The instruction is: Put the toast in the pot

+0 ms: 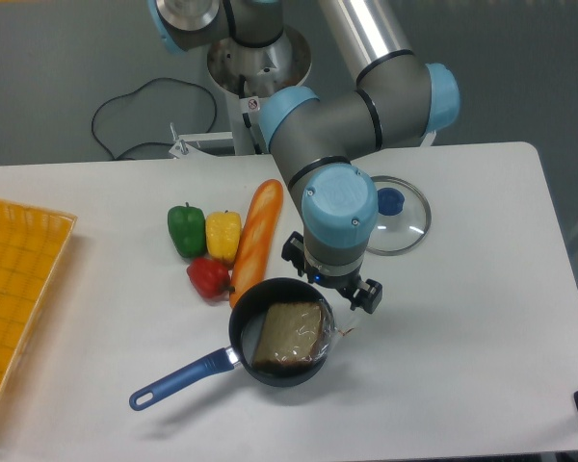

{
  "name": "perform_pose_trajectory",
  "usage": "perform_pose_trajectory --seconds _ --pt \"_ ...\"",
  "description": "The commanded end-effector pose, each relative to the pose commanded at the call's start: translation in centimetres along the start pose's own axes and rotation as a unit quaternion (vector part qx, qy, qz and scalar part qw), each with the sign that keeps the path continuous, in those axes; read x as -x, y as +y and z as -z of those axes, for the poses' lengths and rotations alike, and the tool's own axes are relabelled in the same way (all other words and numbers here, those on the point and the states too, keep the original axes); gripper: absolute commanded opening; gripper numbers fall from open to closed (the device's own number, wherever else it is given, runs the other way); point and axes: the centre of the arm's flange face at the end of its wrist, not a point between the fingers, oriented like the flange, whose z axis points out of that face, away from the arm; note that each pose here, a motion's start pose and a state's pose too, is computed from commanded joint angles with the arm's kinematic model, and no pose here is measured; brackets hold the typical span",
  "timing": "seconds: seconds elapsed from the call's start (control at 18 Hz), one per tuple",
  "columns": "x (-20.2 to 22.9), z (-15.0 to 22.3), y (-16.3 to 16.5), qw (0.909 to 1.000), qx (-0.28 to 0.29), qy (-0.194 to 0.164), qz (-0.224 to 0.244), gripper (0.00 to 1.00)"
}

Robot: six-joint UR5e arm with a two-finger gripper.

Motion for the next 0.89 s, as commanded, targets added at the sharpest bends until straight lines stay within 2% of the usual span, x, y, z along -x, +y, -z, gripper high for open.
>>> perform_pose_trajectory --seconds 0.17,0.5,0.72,0.89 --pt "0.1 1.5 1.0 0.9999 -0.004 -0.011 -0.012 1.00" --pt "1.5 5.2 5.0 0.9977 -0.016 -0.036 -0.055 1.00" --pt "2.5 5.6 7.7 0.9920 -0.011 -0.036 -0.120 1.00" --pt "2.8 6.2 11.2 0.9869 -0.010 -0.037 -0.157 1.00"
